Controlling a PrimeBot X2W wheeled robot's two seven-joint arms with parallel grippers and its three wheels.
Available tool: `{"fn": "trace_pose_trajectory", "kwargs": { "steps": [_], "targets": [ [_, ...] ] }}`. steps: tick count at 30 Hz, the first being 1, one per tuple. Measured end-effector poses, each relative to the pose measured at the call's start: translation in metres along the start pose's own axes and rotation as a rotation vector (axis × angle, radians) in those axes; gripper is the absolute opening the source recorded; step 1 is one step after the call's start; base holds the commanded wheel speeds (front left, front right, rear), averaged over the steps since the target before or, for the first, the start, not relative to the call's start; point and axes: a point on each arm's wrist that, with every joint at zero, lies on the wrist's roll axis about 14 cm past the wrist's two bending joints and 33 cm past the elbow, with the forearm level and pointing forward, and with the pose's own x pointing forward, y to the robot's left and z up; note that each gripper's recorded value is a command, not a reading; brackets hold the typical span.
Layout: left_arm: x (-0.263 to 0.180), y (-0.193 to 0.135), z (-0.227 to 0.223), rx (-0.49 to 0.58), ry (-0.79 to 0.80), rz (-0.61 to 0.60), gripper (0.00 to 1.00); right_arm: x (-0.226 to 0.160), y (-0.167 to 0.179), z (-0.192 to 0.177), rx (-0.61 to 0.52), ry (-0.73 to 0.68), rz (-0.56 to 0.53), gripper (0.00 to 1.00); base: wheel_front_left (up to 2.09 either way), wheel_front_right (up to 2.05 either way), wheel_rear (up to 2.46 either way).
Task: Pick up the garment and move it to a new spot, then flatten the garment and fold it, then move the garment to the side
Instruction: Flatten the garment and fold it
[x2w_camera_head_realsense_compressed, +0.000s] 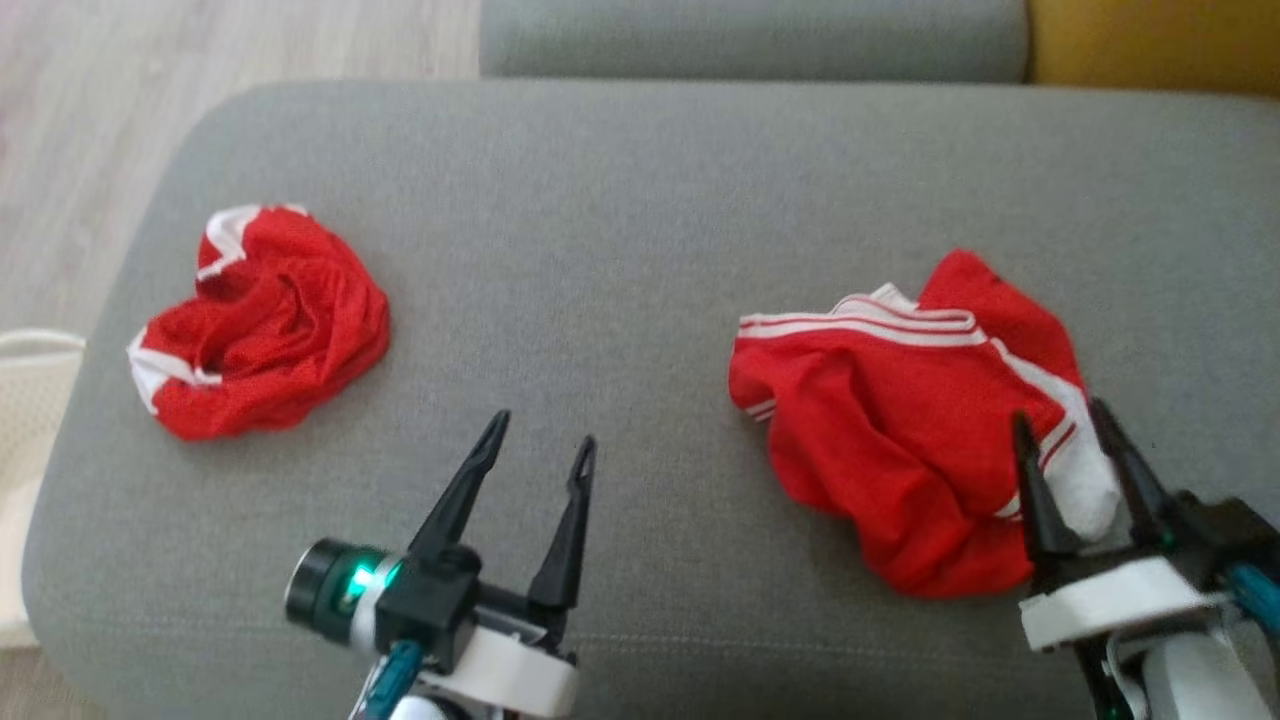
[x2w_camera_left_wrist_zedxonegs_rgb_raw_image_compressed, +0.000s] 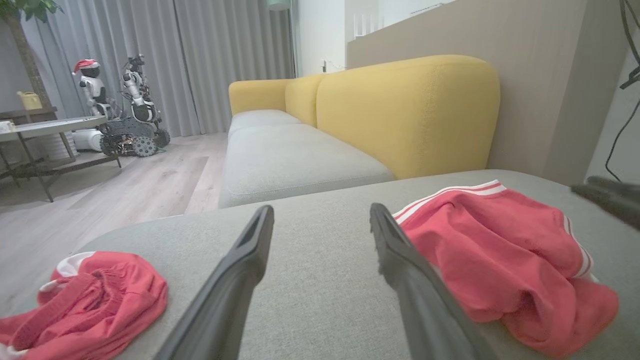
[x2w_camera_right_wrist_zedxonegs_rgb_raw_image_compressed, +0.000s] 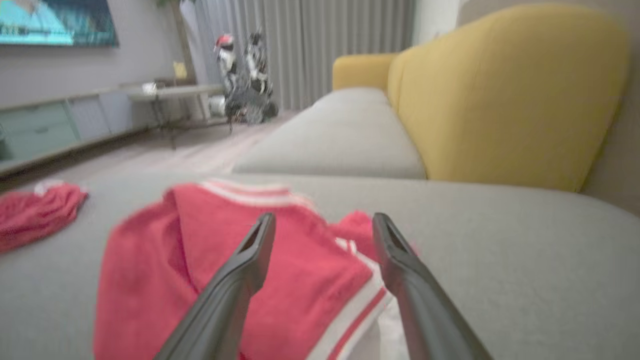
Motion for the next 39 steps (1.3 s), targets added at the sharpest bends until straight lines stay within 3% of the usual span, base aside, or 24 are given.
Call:
{"fn": "trace_pose_trajectory", "kwargs": {
  "steps": [2,8,12,13,14,15,21,27,33,39],
  "targets": [
    [0.006,-0.005,-0.003,-0.005,0.007,-0.024,1.00,0.006,-0.005,-0.019,-0.014,0.069,0.023,1.00,0.00,0.00,0.00],
    [0.016,-0.015,-0.015,-0.020,0.036,-0.068,1.00,0.034,-0.027,-0.032,-0.031,0.138,0.054,1.00,0.00,0.00,0.00],
    [0.019,-0.017,-0.020,-0.023,0.050,-0.077,1.00,0.039,-0.021,-0.049,0.003,0.223,0.109,1.00,0.00,0.00,0.00],
    [0.019,-0.018,-0.021,-0.023,0.053,-0.079,1.00,0.038,-0.016,-0.054,0.007,0.243,0.132,0.47,0.00,0.00,0.00],
    [0.020,-0.018,-0.022,-0.022,0.056,-0.080,1.00,0.037,-0.011,-0.057,0.014,0.259,0.155,0.03,0.00,0.00,0.00],
    [0.020,-0.017,-0.023,-0.022,0.057,-0.079,1.00,0.037,-0.009,-0.059,0.028,0.271,0.168,0.00,0.00,0.00,0.00],
    [0.025,-0.022,-0.020,-0.023,0.044,-0.098,1.00,0.044,-0.036,-0.038,0.045,0.224,0.122,0.00,0.00,0.00,0.00],
    [0.031,-0.037,-0.014,-0.033,0.019,-0.145,1.00,0.052,-0.099,0.026,0.064,0.041,-0.050,0.00,0.00,0.00,0.00],
    [0.036,-0.057,-0.007,-0.047,-0.007,-0.210,1.00,0.042,-0.176,0.142,-0.123,-0.203,-0.211,0.00,0.00,0.00,0.00],
    [0.036,-0.067,0.001,-0.046,-0.032,-0.241,1.00,0.019,-0.190,0.270,-0.317,-0.441,-0.298,0.00,0.00,0.00,0.00]
  ]
}}
